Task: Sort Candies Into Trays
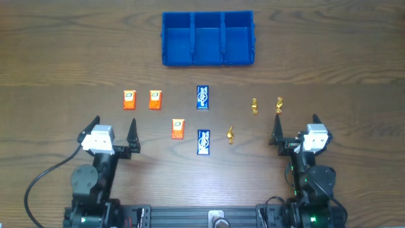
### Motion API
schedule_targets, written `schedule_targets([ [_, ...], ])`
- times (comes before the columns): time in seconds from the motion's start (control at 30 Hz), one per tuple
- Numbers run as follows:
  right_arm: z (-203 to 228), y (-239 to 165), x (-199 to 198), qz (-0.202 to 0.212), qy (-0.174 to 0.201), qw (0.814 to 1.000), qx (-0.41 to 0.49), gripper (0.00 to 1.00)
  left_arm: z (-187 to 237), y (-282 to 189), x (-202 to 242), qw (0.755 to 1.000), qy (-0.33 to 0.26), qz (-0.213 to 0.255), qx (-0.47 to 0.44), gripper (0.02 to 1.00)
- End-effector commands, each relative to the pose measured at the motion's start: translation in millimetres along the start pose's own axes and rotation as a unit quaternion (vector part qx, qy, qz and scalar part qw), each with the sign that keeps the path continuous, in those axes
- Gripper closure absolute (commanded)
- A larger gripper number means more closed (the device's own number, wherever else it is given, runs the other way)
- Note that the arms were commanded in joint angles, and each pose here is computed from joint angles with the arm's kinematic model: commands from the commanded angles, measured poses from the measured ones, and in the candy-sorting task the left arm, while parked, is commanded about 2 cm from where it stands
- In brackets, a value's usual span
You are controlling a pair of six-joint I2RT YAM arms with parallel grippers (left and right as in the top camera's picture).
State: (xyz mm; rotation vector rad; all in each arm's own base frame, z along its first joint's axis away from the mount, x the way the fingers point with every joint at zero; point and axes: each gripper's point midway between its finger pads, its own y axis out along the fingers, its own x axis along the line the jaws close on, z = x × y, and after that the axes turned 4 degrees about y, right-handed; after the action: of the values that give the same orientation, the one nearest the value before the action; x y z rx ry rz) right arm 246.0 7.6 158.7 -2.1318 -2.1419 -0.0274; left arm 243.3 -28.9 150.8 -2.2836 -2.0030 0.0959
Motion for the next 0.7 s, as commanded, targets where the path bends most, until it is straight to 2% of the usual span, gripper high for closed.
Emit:
schedule_targets([
  [0.03,0.8,-0.3,0.4,-0.002,-0.006,1.000,0.000,0.003,15.9,1.0,-2.8,1.000,-0.007,0.008,0.023,0.020],
  [0.1,0.8,-0.3,0.4,-0.002,-0.006,1.000,0.000,0.003,15.8,1.0,-0.9,1.000,0.002,0.003,0.023,0.023],
  [0.2,0.8,-0.3,0.4,-0.002,-0.006,1.000,0.000,0.003,18.1,0.4,13.1,0.999,0.026,-0.036,0.028,0.020],
  [0.33,0.8,-0.3,0.4,-0.002,-0.006,1.000,0.000,0.003,18.1,0.3,14.4,0.998,0.026,-0.040,0.029,0.023],
  [0.47,0.8,-0.3,0.4,-0.002,-0.006,1.000,0.000,0.003,16.2,0.0,13.5,0.999,-0.012,-0.038,0.026,0.020],
  [0.57,0.8,-0.3,0.4,-0.002,-0.006,1.000,0.000,0.003,-6.4,-3.1,16.0,0.998,-0.046,-0.043,0.028,0.023],
  [0.7,0.8,-0.3,0.4,-0.002,-0.006,1.000,0.000,0.003,-51.9,0.1,23.7,0.992,-0.046,-0.061,0.099,0.020],
])
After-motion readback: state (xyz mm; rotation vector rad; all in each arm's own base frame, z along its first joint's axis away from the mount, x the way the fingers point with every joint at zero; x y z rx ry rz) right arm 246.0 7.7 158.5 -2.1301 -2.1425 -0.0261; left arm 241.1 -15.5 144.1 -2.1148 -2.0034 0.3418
